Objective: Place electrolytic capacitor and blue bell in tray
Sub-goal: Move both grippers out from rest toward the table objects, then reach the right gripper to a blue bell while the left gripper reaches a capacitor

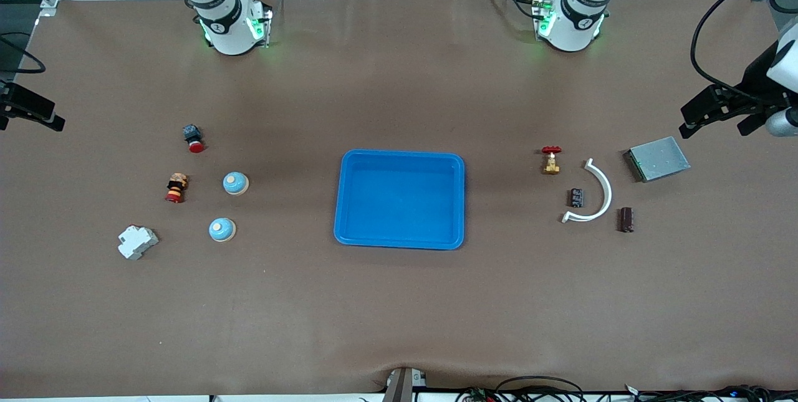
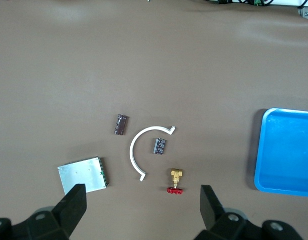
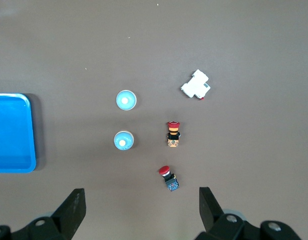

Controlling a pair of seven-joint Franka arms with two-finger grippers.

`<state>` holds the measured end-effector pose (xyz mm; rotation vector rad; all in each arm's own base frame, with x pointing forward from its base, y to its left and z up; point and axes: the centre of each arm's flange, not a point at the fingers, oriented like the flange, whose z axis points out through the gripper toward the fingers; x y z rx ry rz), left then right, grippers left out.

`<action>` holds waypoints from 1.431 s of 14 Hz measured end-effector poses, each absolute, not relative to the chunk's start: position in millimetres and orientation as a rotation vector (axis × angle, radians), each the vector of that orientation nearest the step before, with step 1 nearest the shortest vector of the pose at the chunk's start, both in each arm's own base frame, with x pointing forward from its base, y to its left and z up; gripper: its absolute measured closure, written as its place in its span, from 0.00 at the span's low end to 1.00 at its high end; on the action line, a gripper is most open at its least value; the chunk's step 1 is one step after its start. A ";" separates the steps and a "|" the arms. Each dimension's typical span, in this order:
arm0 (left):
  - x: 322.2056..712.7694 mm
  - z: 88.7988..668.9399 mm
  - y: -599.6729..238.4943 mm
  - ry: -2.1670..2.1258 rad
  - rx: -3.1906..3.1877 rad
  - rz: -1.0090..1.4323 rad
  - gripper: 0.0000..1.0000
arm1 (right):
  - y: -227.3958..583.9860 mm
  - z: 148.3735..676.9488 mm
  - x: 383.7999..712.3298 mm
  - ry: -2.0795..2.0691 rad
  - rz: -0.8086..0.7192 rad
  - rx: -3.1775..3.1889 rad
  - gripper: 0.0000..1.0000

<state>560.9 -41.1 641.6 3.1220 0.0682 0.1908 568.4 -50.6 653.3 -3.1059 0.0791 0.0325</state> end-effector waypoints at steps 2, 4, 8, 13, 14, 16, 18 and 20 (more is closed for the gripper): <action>561.9 639.7 -41.2 0.068 3.123 0.186 0.00 | -49.0 649.5 568.7 0.075 0.045 -3.104 0.00; 565.5 633.0 -41.4 0.069 3.125 0.167 0.00 | -45.2 647.1 569.0 0.065 0.053 -3.103 0.00; 579.4 604.5 -42.0 0.072 3.132 0.089 0.00 | -41.8 647.0 569.3 0.055 0.054 -3.103 0.00; 590.2 581.9 -28.5 0.106 3.136 0.029 0.00 | -17.6 613.4 576.1 0.080 0.072 -3.101 0.00; 594.5 571.8 -24.6 0.115 3.137 0.003 0.00 | -7.2 599.4 576.6 0.071 0.066 -3.102 0.00; 606.4 543.5 -21.2 0.124 3.138 -0.058 0.00 | 7.0 571.7 571.3 0.049 0.054 -3.104 0.00; 619.2 513.7 -21.0 0.126 3.139 -0.104 0.00 | 13.1 550.3 562.1 0.047 0.069 -3.105 0.00; 629.2 486.8 -20.3 0.114 3.142 -0.142 0.00 | 15.6 529.4 555.6 0.076 0.080 -3.106 0.00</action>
